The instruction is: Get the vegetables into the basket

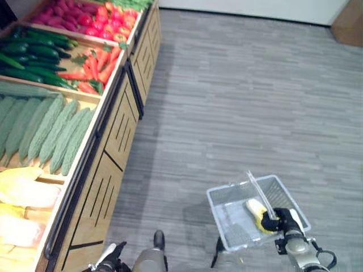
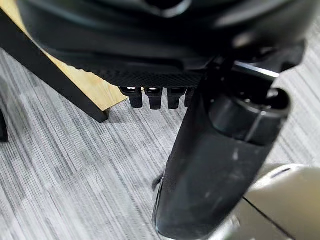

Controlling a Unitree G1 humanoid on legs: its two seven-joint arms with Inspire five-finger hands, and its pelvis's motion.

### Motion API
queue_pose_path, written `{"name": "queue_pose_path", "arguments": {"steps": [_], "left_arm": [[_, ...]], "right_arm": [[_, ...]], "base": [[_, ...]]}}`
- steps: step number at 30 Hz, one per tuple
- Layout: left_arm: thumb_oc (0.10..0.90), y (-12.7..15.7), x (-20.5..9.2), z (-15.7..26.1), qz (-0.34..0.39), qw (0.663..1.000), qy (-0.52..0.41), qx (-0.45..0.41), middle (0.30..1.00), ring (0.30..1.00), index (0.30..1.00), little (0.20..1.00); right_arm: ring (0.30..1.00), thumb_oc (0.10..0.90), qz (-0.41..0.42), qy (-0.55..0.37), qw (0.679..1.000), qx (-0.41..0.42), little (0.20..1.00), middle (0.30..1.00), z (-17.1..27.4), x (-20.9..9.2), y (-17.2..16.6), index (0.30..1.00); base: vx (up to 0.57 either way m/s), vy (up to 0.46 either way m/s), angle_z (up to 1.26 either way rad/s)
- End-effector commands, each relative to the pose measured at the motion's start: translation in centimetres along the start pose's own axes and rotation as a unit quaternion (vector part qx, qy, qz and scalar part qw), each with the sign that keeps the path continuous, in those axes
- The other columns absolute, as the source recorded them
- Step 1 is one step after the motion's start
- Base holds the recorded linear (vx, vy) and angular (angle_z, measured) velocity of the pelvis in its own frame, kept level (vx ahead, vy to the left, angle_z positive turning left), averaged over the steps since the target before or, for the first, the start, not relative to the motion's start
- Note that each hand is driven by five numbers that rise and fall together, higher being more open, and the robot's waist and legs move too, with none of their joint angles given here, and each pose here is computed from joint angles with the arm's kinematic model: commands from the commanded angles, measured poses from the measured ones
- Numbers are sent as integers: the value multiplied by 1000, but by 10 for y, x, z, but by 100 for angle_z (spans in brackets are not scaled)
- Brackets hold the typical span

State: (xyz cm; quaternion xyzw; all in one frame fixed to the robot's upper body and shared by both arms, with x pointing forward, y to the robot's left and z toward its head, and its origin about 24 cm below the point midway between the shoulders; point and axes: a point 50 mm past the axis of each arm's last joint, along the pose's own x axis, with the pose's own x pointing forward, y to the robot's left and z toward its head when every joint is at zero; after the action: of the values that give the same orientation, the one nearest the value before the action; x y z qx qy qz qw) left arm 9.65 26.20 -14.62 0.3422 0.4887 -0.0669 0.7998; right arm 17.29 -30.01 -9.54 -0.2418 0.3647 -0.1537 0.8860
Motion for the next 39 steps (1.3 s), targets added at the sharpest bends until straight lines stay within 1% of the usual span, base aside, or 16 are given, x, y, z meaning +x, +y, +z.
{"name": "queue_pose_path", "arguments": {"steps": [1, 2, 3, 4, 9, 13, 14, 18, 20, 21, 23, 27, 30, 33, 37, 39], "left_arm": [[900, 17, -5, -19, 38, 999, 23, -20, 1000, 1000, 1000, 1000], [900, 17, -5, -19, 38, 999, 23, -20, 1000, 1000, 1000, 1000], [900, 18, -4, -21, 44, 998, 34, -41, 1000, 1000, 1000, 1000], [900, 14, -4, -21, 42, 997, 41, -44, 1000, 1000, 1000, 1000], [900, 9, -4, -18, 42, 996, 39, -62, 1000, 1000, 1000, 1000], [900, 6, -4, -19, 46, 995, 43, -77, 1000, 1000, 1000, 1000], [900, 7, -4, -19, 59, 991, 49, -108, 1000, 1000, 1000, 1000], [900, 4, -1, -8, 76, 985, 44, -152, 1000, 1000, 1000, 1000], [900, 5, 0, -4, 80, 983, 38, -160, 1000, 1000, 1000, 1000], [900, 4, 1, 0, 79, 983, 32, -162, 1000, 1000, 1000, 1000], [900, 1, 0, -3, 78, 984, 40, -156, 1000, 1000, 1000, 1000], [900, -2, -1, -7, 75, 986, 48, -141, 1000, 1000, 1000, 1000], [900, -2, -4, -16, 70, 990, 55, -113, 1000, 1000, 1000, 1000], [900, -2, -6, -20, 53, 995, 54, -65, 1000, 1000, 1000, 1000], [900, 11, -3, -14, 75, 994, 43, -69, 1000, 1000, 1000, 1000], [900, 24, 0, -9, 98, 992, 36, -76, 1000, 1000, 1000, 1000]], "right_arm": [[300, 400, -64, -99, 992, 35, 300, 300, 49, 11, -34, 300], [300, 400, -64, -99, 992, 35, 300, 300, 50, 11, -34, 300], [300, 400, -64, -115, 991, 33, 300, 300, 61, 12, -34, 300], [300, 400, -55, -128, 990, 26, 300, 300, 66, 11, -29, 300], [300, 400, -50, -119, 991, 23, 300, 300, 58, 9, -28, 300], [300, 400, -59, -119, 991, 27, 300, 300, 55, 9, -36, 300], [300, 400, -64, -119, 990, 33, 300, 300, 54, 8, -38, 300], [300, 400, -74, -116, 990, 23, 300, 300, 50, 8, -44, 300], [300, 400, -78, -111, 990, 21, 300, 300, 48, 7, -46, 300], [300, 400, -85, -99, 991, 24, 300, 300, 40, 6, -49, 300], [300, 400, -94, -92, 991, 24, 300, 300, 33, 4, -54, 300], [300, 400, -96, -89, 991, 10, 300, 300, 31, 4, -51, 300], [300, 400, -84, -87, 993, 4, 300, 300, 31, 4, -45, 300], [300, 400, -85, -69, 994, 26, 300, 300, 22, 2, -39, 300], [300, 400, -73, -62, 995, 30, 300, 300, 23, 3, -29, 300], [300, 400, -62, -70, 995, 38, 300, 300, 33, 6, -20, 300]], "base": [[104, -2, -12], [278, -135, -5], [589, -358, -12], [664, -404, -6], [283, -255, 25], [218, -270, 16], [143, -172, 3], [182, -234, 11], [165, -178, 24], [267, -193, 39], [221, -84, 51], [271, 71, 5], [370, 188, -72], [288, 283, -60], [203, 290, -18], [162, 360, -34]]}}
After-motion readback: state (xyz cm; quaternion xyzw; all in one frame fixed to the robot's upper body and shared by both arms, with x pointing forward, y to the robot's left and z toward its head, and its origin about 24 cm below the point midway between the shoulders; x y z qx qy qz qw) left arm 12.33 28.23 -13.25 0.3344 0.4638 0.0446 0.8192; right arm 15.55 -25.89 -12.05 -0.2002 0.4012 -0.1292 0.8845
